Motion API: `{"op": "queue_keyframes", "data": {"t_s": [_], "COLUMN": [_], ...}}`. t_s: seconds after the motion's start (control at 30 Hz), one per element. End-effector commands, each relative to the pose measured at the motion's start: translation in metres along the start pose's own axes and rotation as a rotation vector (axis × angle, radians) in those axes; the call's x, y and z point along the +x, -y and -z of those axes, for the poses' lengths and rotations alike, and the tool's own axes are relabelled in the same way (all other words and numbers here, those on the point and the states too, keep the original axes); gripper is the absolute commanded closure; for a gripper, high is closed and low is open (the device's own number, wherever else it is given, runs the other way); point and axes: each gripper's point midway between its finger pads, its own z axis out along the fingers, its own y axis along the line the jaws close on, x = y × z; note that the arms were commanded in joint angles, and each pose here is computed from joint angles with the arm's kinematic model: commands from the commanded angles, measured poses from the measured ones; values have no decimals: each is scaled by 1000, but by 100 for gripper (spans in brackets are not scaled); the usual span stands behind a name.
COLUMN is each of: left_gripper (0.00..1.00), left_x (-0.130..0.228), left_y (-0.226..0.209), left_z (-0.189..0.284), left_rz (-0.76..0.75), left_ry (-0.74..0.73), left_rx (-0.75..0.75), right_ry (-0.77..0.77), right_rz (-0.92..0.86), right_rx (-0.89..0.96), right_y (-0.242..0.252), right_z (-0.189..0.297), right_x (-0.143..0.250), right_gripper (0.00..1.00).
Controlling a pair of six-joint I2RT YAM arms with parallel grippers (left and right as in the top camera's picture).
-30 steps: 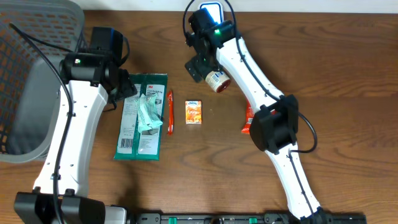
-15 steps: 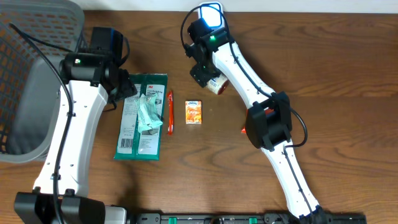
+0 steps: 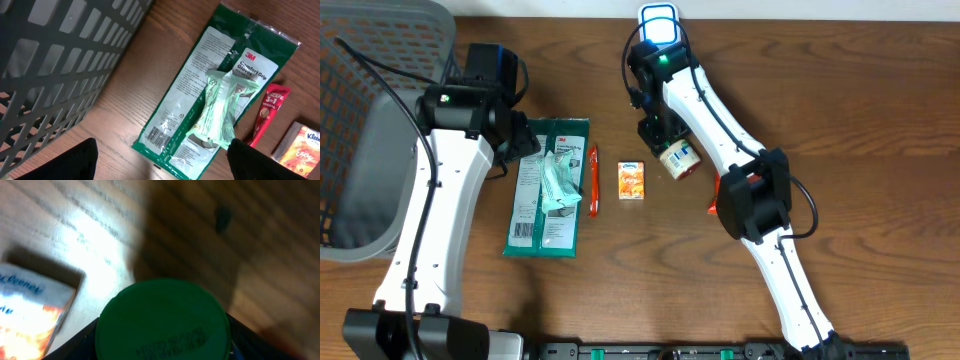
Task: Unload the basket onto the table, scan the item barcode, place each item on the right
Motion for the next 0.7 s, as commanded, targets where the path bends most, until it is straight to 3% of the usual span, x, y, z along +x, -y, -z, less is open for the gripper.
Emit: {"op": "queue_keyframes", "data": {"t_s": [0.0, 0.23, 0.67], "left_gripper": [17, 17, 17], "left_x": [-1, -1, -1], "left_y": [-4, -4, -4], "left_z": [0, 0, 0], "left_rz": [8, 8, 8], "left_ry": [5, 5, 5], "left_rx": [-17, -17, -17], "right_ry": [8, -65, 47], "right_rz": [-68, -96, -117], "right_rx": [-45, -83, -80], "right_y": [-6, -17, -47], "right_z": [35, 38, 93], "right_x": [15, 34, 40], "right_gripper": [41, 44, 44]}}
